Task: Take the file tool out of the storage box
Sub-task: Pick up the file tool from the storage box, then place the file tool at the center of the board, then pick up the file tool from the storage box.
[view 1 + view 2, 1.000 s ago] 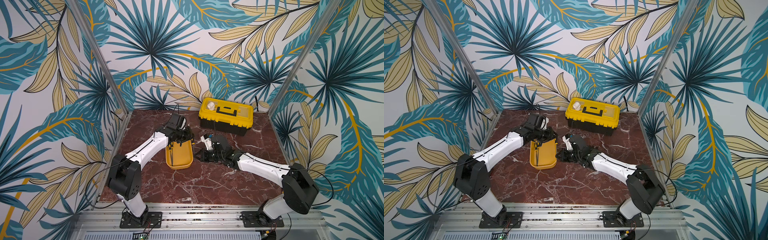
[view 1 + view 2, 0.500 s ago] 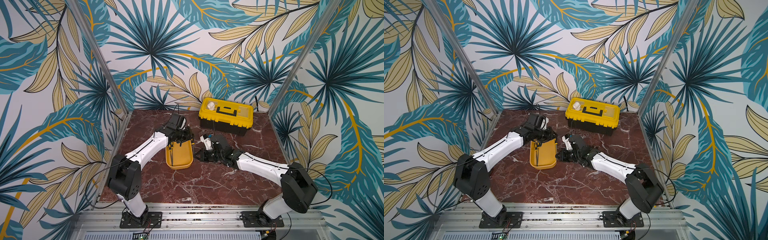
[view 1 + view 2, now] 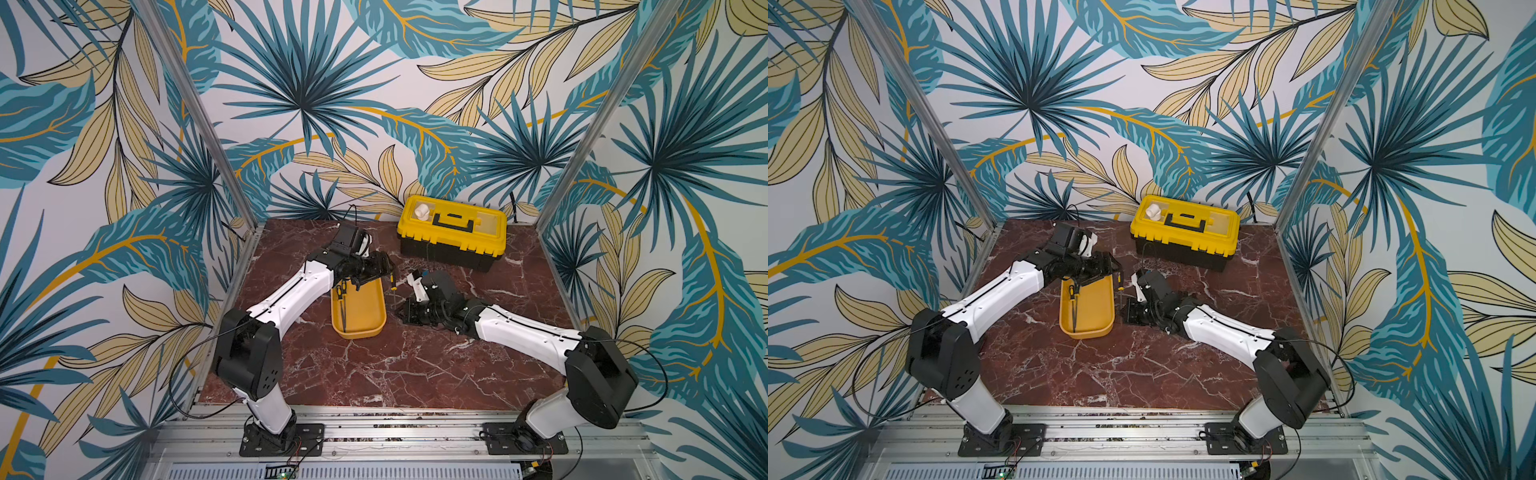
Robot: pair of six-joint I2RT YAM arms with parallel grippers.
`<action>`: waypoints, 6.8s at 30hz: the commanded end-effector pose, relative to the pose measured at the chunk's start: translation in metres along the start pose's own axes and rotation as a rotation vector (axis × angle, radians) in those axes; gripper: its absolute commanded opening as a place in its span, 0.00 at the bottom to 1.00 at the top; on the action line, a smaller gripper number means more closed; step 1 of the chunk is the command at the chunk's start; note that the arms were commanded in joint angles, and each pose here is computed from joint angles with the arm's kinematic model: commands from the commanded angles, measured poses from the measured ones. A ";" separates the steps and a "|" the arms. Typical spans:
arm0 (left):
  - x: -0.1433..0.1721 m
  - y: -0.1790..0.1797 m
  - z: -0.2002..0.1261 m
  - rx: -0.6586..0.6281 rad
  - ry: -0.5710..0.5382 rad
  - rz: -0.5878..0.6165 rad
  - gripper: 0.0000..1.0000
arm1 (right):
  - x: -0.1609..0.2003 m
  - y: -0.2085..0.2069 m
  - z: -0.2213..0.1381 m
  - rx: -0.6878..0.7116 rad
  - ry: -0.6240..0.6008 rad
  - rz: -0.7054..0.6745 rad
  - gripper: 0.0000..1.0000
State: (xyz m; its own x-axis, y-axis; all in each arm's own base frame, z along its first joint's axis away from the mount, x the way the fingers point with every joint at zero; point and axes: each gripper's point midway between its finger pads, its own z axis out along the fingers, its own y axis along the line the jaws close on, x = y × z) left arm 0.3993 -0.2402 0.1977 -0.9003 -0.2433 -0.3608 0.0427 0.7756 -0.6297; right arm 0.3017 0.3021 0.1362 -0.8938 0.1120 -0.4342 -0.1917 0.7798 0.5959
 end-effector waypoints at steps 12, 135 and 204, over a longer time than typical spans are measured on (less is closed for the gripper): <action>-0.001 0.021 -0.058 -0.184 -0.075 0.165 1.00 | 0.020 -0.110 -0.029 0.499 0.010 -0.052 0.00; -0.047 0.179 0.057 -0.755 -0.102 0.047 0.65 | 0.017 -0.009 -0.101 -0.176 -0.090 -0.168 1.00; 0.011 -0.007 -0.006 0.022 -0.103 0.009 0.17 | 0.012 0.039 -0.050 -0.285 -0.020 -0.048 0.54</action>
State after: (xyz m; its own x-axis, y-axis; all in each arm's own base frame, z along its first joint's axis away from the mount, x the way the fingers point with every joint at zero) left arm 0.3922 -0.2387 0.1853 -0.8621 -0.2863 -0.4180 0.0262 0.7987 -0.6011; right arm 0.2603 0.2936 0.1782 -0.8809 0.0942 -0.4639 -0.3170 0.6104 0.7259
